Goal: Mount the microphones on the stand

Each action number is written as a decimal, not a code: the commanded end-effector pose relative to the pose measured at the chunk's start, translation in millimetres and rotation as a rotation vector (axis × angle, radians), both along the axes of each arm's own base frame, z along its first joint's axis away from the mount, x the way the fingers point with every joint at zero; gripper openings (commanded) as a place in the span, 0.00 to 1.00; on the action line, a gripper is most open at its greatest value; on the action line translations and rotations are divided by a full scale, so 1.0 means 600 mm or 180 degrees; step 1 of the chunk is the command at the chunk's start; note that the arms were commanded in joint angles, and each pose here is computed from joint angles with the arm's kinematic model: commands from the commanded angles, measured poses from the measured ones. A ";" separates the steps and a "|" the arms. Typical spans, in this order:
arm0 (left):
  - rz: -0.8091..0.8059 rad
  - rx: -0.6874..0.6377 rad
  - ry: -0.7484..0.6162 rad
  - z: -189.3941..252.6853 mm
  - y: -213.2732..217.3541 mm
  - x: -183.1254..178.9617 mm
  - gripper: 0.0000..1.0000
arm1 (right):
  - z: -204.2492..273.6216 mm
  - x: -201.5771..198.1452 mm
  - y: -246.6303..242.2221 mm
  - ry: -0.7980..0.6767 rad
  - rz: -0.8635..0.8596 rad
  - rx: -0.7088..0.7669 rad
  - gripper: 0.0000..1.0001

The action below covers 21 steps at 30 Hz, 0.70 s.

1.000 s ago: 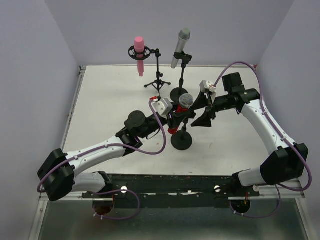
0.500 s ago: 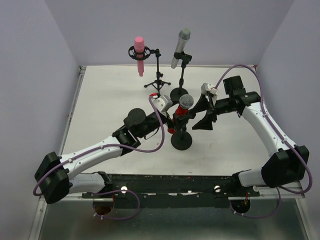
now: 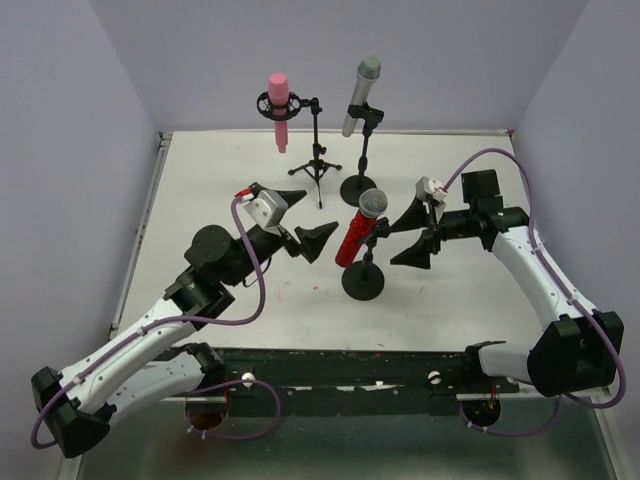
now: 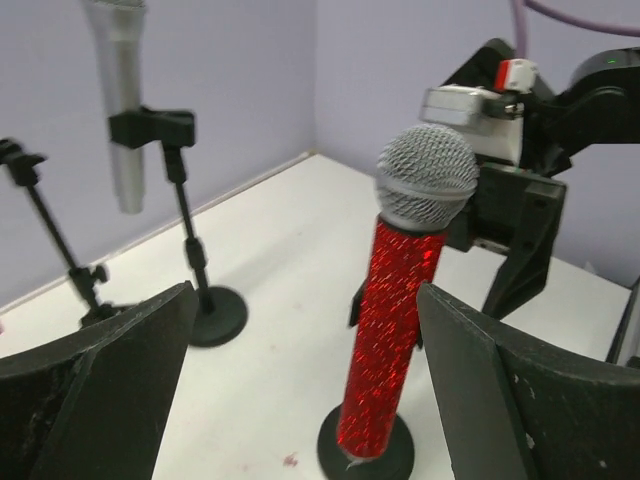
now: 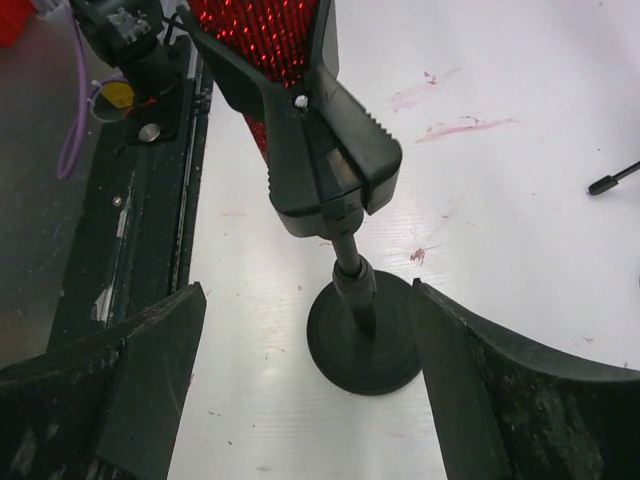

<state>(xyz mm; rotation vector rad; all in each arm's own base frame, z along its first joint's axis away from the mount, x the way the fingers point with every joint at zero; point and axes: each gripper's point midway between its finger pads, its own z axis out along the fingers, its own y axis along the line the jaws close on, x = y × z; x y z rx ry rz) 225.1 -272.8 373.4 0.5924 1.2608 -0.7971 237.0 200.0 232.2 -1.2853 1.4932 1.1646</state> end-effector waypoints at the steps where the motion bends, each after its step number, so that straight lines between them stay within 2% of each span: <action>1: 0.0265 0.0483 0.0276 -0.073 0.071 -0.004 0.99 | -0.008 -0.001 0.003 -0.0282 0.0055 0.0117 0.91; 6: 0.0719 0.1228 0.0320 -0.156 0.154 -0.011 0.99 | -0.034 0.002 0.008 -0.0473 0.0219 0.0206 0.91; 9: 0.0876 0.1510 0.0455 -0.212 0.187 -0.019 0.99 | -0.047 0.003 0.012 -0.0550 0.0376 0.0285 0.91; 13: 0.0937 0.1473 0.0475 -0.247 0.201 -0.028 0.99 | -0.065 0.019 0.020 -0.0517 0.0489 0.0320 0.89; 21: 0.1070 0.1588 0.0369 -0.245 0.211 -0.016 0.99 | -0.056 0.006 0.046 -0.0293 0.0782 0.0621 0.84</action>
